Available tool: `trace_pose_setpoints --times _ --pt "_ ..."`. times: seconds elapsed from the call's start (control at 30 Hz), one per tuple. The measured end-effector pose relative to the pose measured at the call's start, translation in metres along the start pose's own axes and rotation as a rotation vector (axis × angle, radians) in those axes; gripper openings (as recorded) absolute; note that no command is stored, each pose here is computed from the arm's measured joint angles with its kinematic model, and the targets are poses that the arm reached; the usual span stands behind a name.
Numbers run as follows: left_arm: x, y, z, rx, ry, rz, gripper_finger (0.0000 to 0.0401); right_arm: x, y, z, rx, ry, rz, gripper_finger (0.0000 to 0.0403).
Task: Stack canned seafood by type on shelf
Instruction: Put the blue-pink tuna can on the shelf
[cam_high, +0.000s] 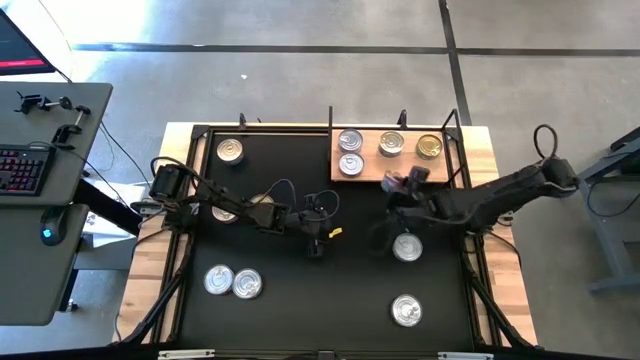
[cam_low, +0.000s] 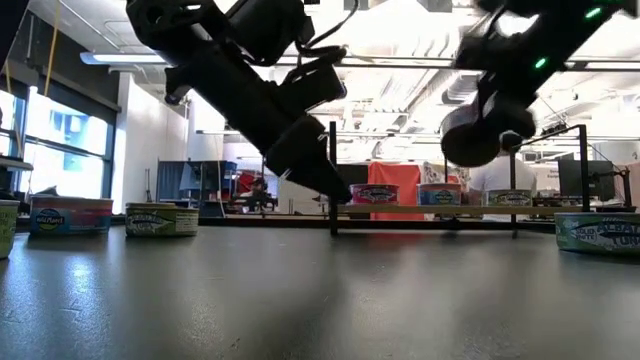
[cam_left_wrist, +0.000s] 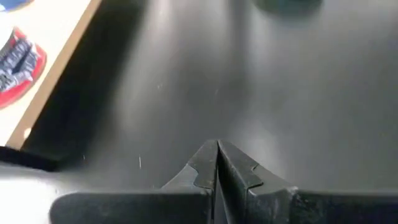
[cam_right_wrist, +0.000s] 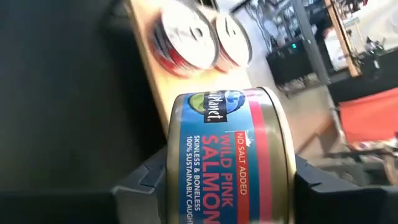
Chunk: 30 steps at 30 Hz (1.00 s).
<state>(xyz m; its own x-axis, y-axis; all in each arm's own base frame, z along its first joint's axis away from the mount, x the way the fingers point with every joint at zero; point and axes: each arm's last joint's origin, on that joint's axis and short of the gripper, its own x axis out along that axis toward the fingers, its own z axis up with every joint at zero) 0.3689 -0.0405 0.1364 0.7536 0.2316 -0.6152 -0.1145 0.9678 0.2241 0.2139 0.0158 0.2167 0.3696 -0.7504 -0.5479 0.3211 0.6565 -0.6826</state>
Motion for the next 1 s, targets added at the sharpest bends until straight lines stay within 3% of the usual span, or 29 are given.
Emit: trace_pose_setpoints --times 0.3,0.53,0.8,1.0 --pt "0.000 0.000 0.001 -0.002 -0.009 0.008 0.0005 0.065 -0.004 0.005 -0.115 0.170 -0.046 0.0166" --pt "0.000 0.000 0.001 -0.001 -0.007 0.007 0.0005 0.089 0.000 0.001 -0.164 0.247 -0.030 0.0167" --pt "0.000 -0.001 0.000 -0.018 -0.001 0.006 0.0005 0.085 -0.008 0.002 -0.101 0.220 0.094 0.0312" --pt "0.002 -0.001 -0.002 -0.014 0.006 0.006 0.0005 0.065 -0.027 0.000 -0.068 0.181 0.120 0.0335"
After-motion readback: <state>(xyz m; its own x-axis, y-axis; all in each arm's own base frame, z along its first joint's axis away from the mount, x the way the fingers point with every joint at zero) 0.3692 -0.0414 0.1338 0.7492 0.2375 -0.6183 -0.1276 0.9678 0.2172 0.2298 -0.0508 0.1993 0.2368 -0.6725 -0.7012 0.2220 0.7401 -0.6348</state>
